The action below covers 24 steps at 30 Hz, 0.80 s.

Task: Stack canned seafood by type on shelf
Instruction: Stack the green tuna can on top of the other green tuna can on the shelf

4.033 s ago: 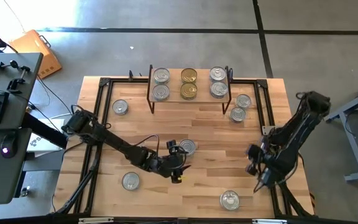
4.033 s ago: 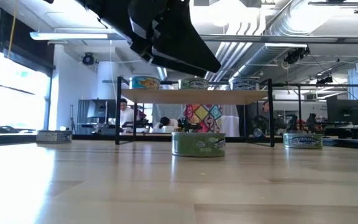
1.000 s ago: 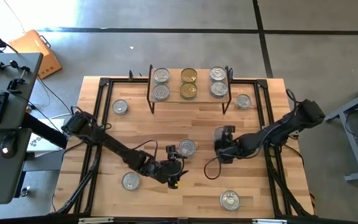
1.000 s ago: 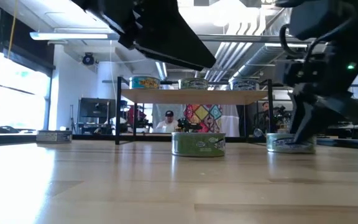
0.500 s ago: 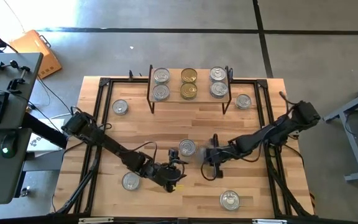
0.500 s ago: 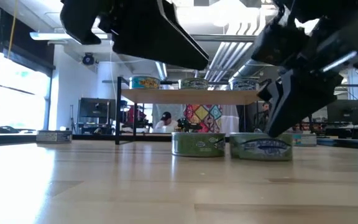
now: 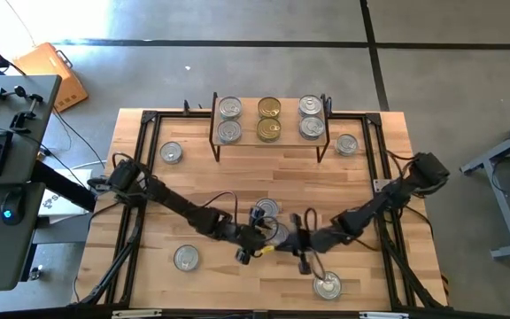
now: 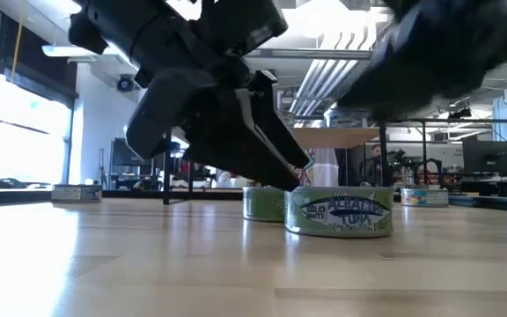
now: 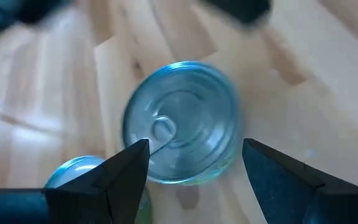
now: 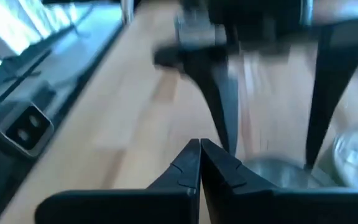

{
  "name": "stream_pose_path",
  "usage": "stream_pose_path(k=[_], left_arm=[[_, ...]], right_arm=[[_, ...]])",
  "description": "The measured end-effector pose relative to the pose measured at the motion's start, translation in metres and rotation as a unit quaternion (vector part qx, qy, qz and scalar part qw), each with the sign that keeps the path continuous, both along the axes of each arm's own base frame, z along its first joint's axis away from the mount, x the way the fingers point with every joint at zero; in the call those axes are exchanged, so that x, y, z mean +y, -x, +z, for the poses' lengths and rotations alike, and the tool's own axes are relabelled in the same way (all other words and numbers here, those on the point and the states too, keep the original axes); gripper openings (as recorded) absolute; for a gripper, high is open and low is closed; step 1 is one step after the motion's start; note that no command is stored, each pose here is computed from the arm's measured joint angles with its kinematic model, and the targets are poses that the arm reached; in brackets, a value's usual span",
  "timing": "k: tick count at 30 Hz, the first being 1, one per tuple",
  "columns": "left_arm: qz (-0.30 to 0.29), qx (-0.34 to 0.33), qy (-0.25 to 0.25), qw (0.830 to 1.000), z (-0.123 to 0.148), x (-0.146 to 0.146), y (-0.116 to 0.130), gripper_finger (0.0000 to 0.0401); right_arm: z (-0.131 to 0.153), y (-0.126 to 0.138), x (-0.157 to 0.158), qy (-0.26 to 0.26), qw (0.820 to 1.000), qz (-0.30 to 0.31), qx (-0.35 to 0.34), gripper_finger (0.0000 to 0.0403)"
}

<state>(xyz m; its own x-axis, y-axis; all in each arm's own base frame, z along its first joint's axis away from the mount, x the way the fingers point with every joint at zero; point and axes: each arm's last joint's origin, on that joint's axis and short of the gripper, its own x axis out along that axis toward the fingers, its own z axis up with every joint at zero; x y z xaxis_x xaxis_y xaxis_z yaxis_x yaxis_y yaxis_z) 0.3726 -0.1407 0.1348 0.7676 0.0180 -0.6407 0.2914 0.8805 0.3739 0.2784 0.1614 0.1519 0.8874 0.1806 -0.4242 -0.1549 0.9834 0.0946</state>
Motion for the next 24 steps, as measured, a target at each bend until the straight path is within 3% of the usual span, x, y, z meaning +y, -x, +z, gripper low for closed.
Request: stream_pose_path(k=[5, 11, 20, 24], left_arm=[[-0.049, 0.019, 0.024, 0.998, -0.004, 0.004, -0.003, 0.0232], [-0.102, 0.032, -0.024, 0.994, -0.02, 0.011, -0.008, 0.0159], [-0.092, 0.022, -0.012, 0.995, -0.022, 0.009, -0.01, 0.0015], [-0.08, 0.017, 0.011, 0.997, -0.02, 0.008, -0.01, 0.001]], right_arm=[[0.024, 0.02, 0.023, 0.03, 0.998, 0.002, -0.061, 0.0], [0.033, 0.032, 0.032, 0.059, 0.995, -0.008, -0.085, 0.0], [0.043, 0.037, 0.043, 0.061, 0.989, 0.012, -0.131, 0.0], [0.046, 0.046, 0.052, 0.082, 0.985, 0.04, -0.144, 0.0]])
